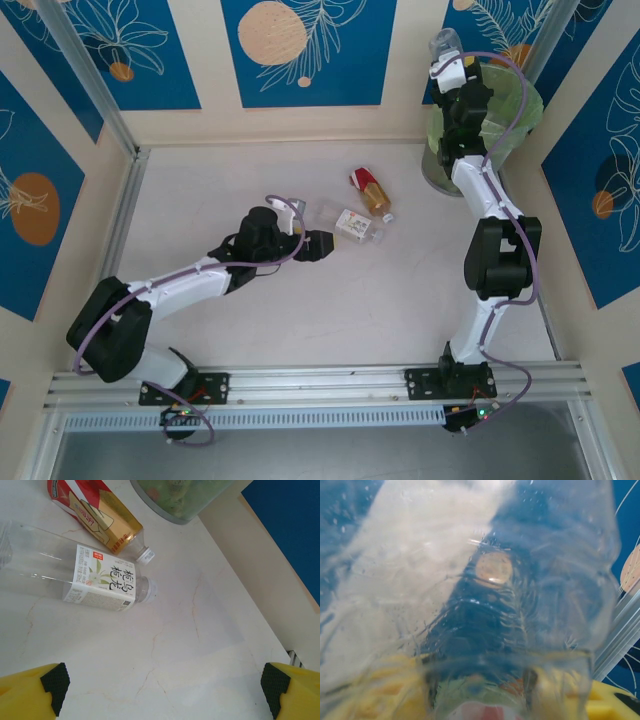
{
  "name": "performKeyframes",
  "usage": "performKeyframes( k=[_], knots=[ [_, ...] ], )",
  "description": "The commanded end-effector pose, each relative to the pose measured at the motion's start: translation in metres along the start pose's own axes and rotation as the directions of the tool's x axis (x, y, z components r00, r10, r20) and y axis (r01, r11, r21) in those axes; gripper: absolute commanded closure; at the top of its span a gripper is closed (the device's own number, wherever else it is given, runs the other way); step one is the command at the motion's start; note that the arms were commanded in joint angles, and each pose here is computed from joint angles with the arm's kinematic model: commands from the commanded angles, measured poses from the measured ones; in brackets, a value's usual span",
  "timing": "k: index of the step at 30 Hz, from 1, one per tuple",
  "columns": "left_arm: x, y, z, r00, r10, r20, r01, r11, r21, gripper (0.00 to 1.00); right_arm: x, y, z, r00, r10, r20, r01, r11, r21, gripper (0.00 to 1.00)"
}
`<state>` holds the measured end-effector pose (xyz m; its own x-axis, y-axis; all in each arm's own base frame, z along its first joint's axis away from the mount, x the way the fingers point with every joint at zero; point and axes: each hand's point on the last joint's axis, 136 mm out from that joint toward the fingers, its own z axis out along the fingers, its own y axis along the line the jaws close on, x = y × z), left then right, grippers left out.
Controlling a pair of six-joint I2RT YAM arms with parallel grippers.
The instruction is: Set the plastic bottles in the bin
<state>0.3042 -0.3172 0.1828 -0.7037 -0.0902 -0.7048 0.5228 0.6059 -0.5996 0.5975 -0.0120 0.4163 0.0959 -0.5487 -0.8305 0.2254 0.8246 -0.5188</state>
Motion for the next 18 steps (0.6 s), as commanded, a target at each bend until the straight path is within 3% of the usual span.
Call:
performKeyframes(
  k=[1,11,18],
  knots=[
    [0.004,-0.004,0.003,1.0,-0.005,0.004,0.005,1.0,0.014,0.0,-0.007,-0.008,-0.004,1.0,-0.022,0.002,0.022,0.998,0.057,0.57],
    [0.007,-0.001,0.004,1.0,-0.009,-0.005,0.009,1.0,0.002,0.0,0.042,-0.014,0.016,0.989,0.094,-0.118,-0.087,0.994,0.064,0.57],
    [0.008,0.0,0.006,1.0,-0.015,-0.005,0.015,1.0,-0.003,0.0,0.073,-0.031,0.039,0.971,0.081,-0.225,-0.064,0.995,0.079,0.54]
  ],
)
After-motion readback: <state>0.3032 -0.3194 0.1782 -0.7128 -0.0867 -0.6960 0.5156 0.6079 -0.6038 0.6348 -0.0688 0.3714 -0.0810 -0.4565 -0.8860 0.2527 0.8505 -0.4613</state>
